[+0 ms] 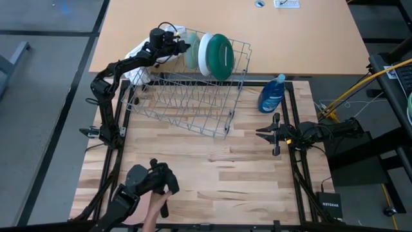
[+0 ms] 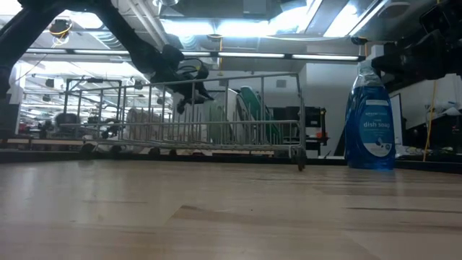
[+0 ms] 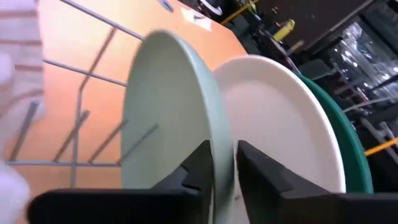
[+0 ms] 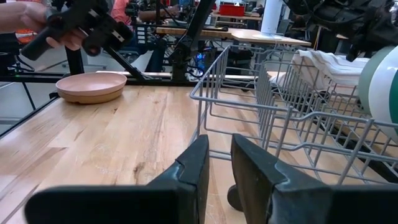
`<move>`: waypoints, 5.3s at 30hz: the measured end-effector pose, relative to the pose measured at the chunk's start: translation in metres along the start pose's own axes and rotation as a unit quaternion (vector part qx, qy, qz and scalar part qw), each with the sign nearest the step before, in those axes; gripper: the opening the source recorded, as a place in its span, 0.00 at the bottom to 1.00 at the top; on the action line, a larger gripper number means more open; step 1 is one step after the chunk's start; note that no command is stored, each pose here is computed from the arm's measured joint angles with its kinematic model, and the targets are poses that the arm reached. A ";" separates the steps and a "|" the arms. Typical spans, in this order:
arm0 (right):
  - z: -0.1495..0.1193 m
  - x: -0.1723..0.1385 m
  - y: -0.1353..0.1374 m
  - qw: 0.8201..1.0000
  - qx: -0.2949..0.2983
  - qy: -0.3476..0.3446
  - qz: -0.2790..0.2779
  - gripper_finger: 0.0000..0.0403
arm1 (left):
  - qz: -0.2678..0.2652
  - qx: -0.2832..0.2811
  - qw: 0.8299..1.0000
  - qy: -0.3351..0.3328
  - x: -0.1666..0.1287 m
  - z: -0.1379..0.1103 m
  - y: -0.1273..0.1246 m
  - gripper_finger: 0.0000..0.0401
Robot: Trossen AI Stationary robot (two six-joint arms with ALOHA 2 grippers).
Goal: Sort dishes
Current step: Put the light green plate into the dish rack, then put the light pink plate into the dish rack
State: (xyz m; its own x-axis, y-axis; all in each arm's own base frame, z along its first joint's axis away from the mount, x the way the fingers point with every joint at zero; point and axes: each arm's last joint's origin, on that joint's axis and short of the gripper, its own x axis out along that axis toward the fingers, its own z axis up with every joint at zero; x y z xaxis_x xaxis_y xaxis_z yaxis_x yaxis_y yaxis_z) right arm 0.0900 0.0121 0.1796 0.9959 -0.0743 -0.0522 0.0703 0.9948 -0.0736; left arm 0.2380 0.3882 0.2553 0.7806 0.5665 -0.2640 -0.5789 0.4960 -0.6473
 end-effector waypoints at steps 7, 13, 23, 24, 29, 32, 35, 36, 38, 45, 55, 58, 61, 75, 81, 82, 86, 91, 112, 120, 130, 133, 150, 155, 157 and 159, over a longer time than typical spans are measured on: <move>0.000 0.000 0.000 1.000 0.000 -0.001 0.000 0.18 | 0.002 0.004 1.000 -0.004 -0.001 0.002 0.002 0.30; 0.000 0.000 0.000 1.000 0.000 0.000 0.000 0.18 | 0.012 0.023 1.000 -0.011 -0.007 0.009 0.013 0.32; 0.000 0.000 0.000 1.000 0.000 0.000 0.000 0.18 | -0.014 -0.007 1.000 0.001 -0.017 0.020 0.028 0.32; 0.000 0.000 0.000 1.000 0.000 0.000 0.000 0.18 | -0.017 -0.007 1.000 0.001 -0.019 0.022 0.029 0.32; 0.000 0.000 0.000 1.000 0.000 0.000 0.000 0.18 | -0.024 0.038 0.999 -0.021 -0.031 0.035 0.025 0.32; 0.000 0.000 0.000 1.000 0.000 0.000 0.000 0.18 | -0.027 0.077 0.996 -0.037 -0.042 0.045 0.018 0.32; 0.000 0.000 0.000 1.000 0.000 -0.001 0.000 0.18 | -0.031 0.131 0.990 -0.051 -0.055 0.054 0.005 0.32; 0.000 0.000 0.000 1.000 0.000 0.000 0.000 0.18 | -0.037 0.153 0.986 -0.054 -0.060 0.056 -0.001 0.32; 0.000 0.000 0.000 1.000 0.000 0.000 0.000 0.18 | -0.052 0.190 0.979 -0.048 -0.069 0.058 -0.015 0.32; 0.000 0.000 0.000 1.000 0.000 0.000 0.000 0.18 | -0.083 0.317 0.944 0.036 -0.103 0.040 -0.074 0.32; 0.000 0.000 0.000 1.000 0.000 0.000 0.000 0.18 | -0.152 0.374 0.895 0.191 -0.156 -0.020 -0.157 0.32; 0.000 0.000 0.000 1.000 0.000 0.000 0.000 0.18 | -0.162 0.375 0.878 0.248 -0.171 -0.044 -0.177 0.32; 0.000 0.000 0.000 1.000 0.000 0.000 0.000 0.18 | -0.144 0.367 0.861 0.322 -0.185 -0.072 -0.195 0.32; 0.000 0.000 0.000 1.000 0.000 0.000 0.000 0.18 | 0.031 0.271 0.828 0.490 -0.262 -0.194 -0.271 0.32; 0.000 0.000 0.000 1.000 0.000 -0.001 0.000 0.18 | 0.074 0.208 0.855 0.469 -0.300 -0.238 -0.297 0.32; 0.000 0.000 0.000 1.000 0.000 0.000 0.000 0.18 | 0.086 0.197 0.858 0.466 -0.305 -0.246 -0.299 0.32; 0.000 0.000 0.000 1.000 0.000 0.000 0.000 0.18 | 0.138 0.140 0.866 0.460 -0.321 -0.277 -0.306 0.32; 0.000 0.000 0.000 1.000 0.000 0.000 0.000 0.18 | 0.203 0.095 0.859 0.460 -0.333 -0.319 -0.310 0.32; 0.000 0.000 0.000 1.000 0.000 0.000 0.000 0.18 | 0.356 -0.024 0.792 0.496 -0.350 -0.449 -0.304 0.32; 0.000 0.000 0.000 1.000 0.000 -0.001 0.000 0.18 | 0.371 -0.020 0.790 0.488 -0.346 -0.468 -0.299 0.32; 0.000 0.000 0.000 1.000 0.000 0.000 0.000 0.18 | 0.386 -0.028 0.792 0.473 -0.347 -0.469 -0.297 0.32; 0.000 0.000 0.000 1.000 0.000 0.000 0.000 0.18 | 0.388 -0.026 0.791 0.472 -0.347 -0.473 -0.295 0.32; 0.000 0.000 0.000 1.000 0.000 -0.001 0.000 0.18 | 0.410 -0.009 0.784 0.466 -0.342 -0.491 -0.286 0.32; 0.000 0.000 0.000 1.000 0.000 0.000 0.000 0.18 | 0.406 0.003 0.783 0.471 -0.342 -0.490 -0.286 0.32; 0.000 0.000 0.000 1.000 0.000 0.000 0.000 0.18 | 0.408 0.003 0.783 0.470 -0.342 -0.490 -0.285 0.32; 0.000 0.000 0.000 1.000 0.000 -0.001 0.000 0.18 | 0.411 0.003 0.783 0.468 -0.342 -0.490 -0.285 0.32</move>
State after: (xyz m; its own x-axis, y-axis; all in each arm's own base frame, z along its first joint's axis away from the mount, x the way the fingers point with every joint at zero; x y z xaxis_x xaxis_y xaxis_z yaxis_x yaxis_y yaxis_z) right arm 0.0900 0.0120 0.1797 0.9959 -0.0746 -0.0511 0.0708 0.9948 -0.0731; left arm 0.2511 -0.2694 0.1800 -0.0266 -0.0316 -0.9991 -0.9748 0.2224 0.0189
